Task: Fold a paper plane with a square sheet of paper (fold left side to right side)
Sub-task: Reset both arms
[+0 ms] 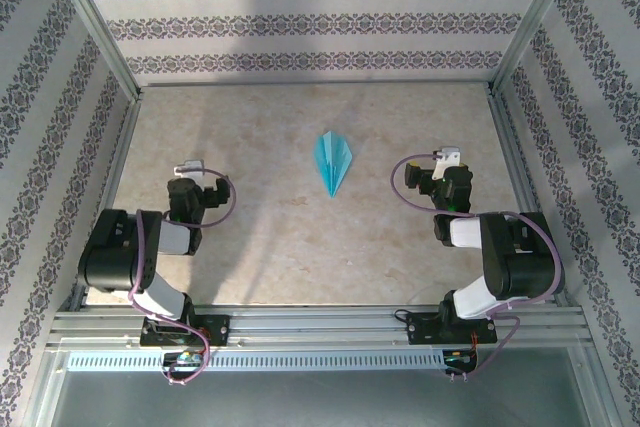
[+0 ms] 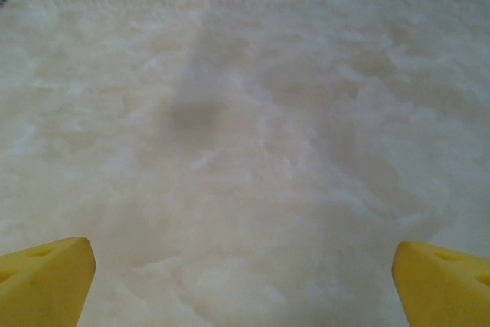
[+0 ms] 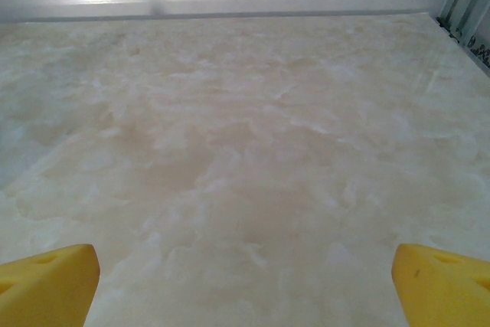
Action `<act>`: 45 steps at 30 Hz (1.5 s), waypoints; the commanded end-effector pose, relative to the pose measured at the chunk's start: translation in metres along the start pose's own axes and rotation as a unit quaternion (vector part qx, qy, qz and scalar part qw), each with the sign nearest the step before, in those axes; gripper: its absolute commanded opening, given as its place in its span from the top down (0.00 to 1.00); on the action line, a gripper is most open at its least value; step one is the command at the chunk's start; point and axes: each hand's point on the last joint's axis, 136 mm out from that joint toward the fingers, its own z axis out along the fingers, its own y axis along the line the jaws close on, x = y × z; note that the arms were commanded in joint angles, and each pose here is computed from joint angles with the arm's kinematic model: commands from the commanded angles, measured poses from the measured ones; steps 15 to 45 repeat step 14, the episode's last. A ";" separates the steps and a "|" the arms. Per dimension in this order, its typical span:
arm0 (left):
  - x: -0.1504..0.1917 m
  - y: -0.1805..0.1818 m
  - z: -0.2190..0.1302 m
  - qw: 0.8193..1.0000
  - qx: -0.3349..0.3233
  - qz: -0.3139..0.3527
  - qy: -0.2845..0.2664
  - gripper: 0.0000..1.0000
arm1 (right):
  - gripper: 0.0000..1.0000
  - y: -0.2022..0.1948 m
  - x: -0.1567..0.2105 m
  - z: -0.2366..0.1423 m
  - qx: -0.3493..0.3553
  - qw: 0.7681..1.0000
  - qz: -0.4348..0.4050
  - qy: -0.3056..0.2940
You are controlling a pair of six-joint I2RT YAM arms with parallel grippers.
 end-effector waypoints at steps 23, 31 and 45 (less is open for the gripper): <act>-0.034 -0.001 0.003 0.998 0.010 0.005 -0.054 0.00 | 0.02 0.003 -0.010 -0.001 -0.005 1.000 -0.008 -0.021; -0.034 -0.001 0.003 0.998 0.010 0.005 -0.054 0.00 | 0.02 0.003 -0.010 -0.001 -0.005 1.000 -0.008 -0.021; -0.034 -0.001 0.003 0.998 0.010 0.005 -0.054 0.00 | 0.02 0.003 -0.010 -0.001 -0.005 1.000 -0.008 -0.021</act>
